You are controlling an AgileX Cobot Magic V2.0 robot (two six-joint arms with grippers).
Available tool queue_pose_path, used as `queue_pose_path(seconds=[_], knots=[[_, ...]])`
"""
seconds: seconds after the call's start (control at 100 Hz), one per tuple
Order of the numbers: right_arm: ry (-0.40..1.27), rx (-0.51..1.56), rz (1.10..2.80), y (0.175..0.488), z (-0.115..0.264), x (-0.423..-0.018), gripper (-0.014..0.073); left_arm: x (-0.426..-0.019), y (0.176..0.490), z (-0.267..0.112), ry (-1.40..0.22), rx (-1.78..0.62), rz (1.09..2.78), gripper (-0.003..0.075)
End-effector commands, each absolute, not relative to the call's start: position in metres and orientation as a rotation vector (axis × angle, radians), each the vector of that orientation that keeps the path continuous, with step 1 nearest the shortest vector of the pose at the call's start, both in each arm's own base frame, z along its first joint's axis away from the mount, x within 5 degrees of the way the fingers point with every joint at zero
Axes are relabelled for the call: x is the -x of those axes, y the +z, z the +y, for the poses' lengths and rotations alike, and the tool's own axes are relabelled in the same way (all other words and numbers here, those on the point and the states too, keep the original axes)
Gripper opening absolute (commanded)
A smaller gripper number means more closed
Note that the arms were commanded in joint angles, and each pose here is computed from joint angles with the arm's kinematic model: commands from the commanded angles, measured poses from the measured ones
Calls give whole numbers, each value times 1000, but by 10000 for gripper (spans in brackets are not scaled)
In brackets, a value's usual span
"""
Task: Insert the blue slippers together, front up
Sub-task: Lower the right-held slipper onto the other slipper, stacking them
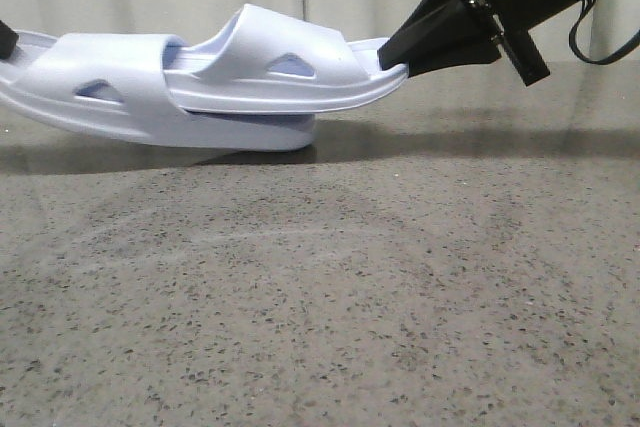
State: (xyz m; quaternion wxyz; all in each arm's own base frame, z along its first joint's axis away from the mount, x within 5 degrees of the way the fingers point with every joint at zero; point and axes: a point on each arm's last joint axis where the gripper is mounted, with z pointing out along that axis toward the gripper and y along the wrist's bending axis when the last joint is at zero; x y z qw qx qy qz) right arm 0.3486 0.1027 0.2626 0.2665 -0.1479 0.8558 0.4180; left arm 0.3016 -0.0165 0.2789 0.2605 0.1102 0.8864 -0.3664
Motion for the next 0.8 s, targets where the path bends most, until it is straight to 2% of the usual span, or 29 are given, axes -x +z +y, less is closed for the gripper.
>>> queue_pose_path(seconds=[0.0, 0.18, 0.27, 0.34, 0.42, 0.56, 0.79], knots=[[1192, 449, 2212, 294, 107, -340, -90, -298, 299, -29, -1017, -369, 2332, 16], [1191, 442, 2214, 294, 107, -340, -82, -301, 295, -24, -905, -361, 2350, 18], [1180, 433, 2212, 294, 106, -341, -24, -303, 294, -22, -870, -356, 2352, 28], [1172, 424, 2212, 294, 106, -342, 43, -304, 293, -21, -848, -352, 2352, 80], [1168, 409, 2215, 294, 106, -343, 102, -306, 292, -20, -820, -355, 2352, 183], [1155, 398, 2212, 294, 104, -344, 109, -308, 291, -17, -791, -339, 2346, 343], [1086, 331, 2160, 312, 77, -342, 109, -311, 301, -5, -746, -329, 2305, 359]])
